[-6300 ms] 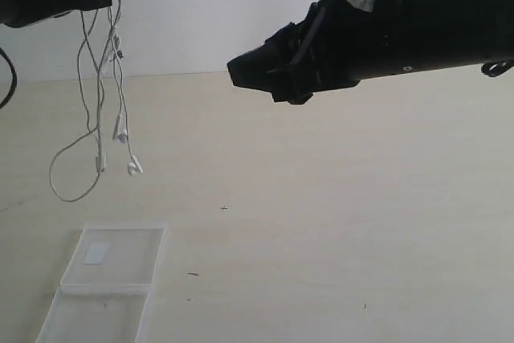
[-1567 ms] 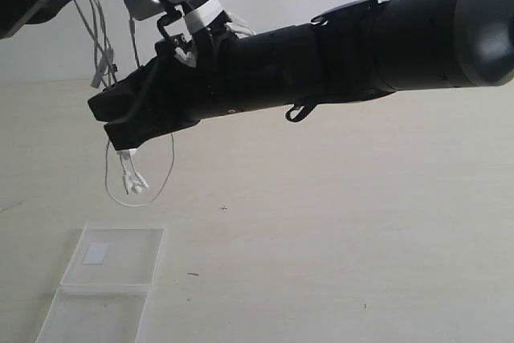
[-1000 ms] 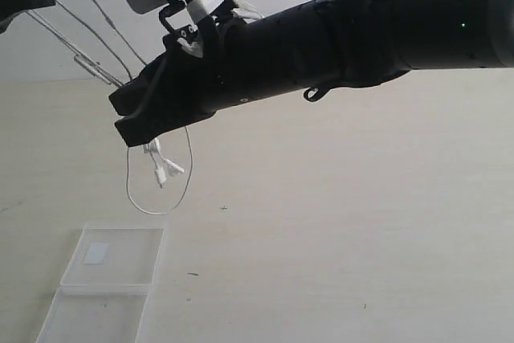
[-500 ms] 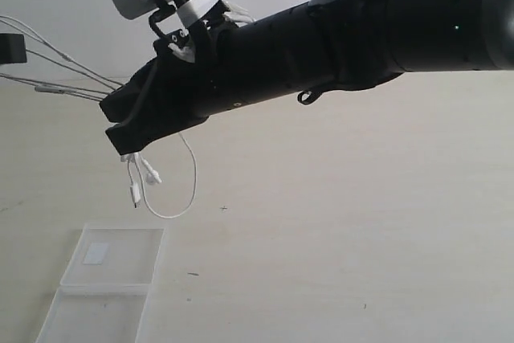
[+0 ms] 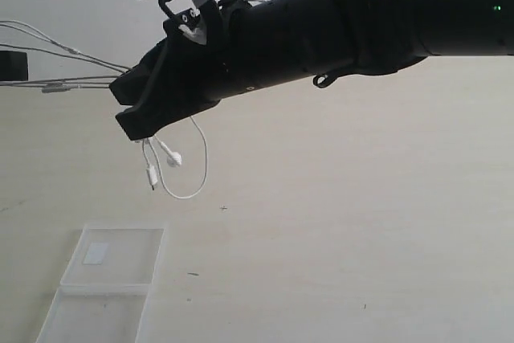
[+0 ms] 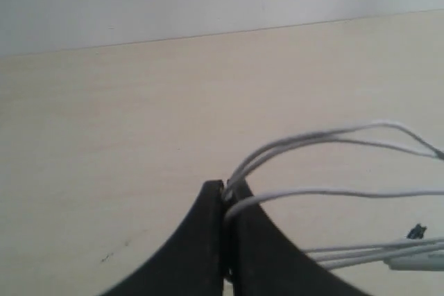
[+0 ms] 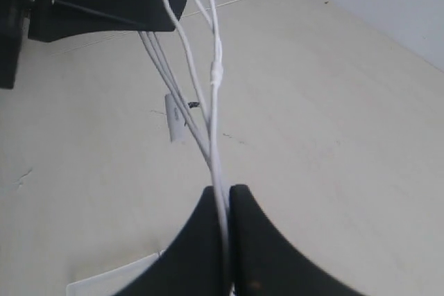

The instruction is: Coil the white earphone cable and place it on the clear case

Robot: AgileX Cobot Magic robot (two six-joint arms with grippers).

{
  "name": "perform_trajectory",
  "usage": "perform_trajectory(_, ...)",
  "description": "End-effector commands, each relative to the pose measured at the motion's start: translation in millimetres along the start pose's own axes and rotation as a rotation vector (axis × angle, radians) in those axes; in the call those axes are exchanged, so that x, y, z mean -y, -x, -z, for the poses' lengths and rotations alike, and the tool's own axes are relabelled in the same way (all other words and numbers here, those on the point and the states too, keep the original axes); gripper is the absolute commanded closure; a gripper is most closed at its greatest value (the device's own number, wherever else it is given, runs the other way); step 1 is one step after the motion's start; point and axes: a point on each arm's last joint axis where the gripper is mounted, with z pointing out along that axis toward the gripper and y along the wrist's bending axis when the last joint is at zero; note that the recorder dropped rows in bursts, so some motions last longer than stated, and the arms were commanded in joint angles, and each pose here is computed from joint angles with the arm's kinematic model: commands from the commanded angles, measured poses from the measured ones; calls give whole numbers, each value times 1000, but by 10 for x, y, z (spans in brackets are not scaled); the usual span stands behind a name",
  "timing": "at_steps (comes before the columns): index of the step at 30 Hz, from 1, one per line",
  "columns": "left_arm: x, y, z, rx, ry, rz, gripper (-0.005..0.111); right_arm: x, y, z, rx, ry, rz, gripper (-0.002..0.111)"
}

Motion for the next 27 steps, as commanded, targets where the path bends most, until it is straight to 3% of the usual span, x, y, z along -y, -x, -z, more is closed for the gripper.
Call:
perform_trajectory(1, -41, 10, 40, -12, 14, -31, 96, 48, -5, 52, -1, -35, 0, 108)
perform_trajectory(3, -33, 0, 41, -23, 4, -37, 83, 48, -5, 52, -1, -35, -2, 108)
perform_trajectory(8, 1, -26, 42, -51, -34, -63, 32, 48, -5, 52, -1, -35, -4, 108)
perform_trajectory(10, 16, -37, 46, -68, -52, -83, 27, 48, -5, 52, -1, -35, -4, 108)
perform_trajectory(15, 40, -54, 130, -76, -118, -188, 44, 49, -13, 52, -10, -36, 3, 108)
perform_trajectory(18, 3, -13, 283, -18, -141, -233, 61, 52, -41, 53, -41, -39, 12, 108)
perform_trajectory(22, -36, 100, 523, 153, -184, -264, 82, 50, -89, 56, -95, -35, 36, 108)
perform_trajectory(23, -30, 174, 608, 262, -204, -310, 92, 17, -108, 58, -115, 1, 43, 108)
perform_trajectory(27, 46, 293, 651, 429, -242, -430, 107, -125, -153, 75, -165, 157, 8, 108)
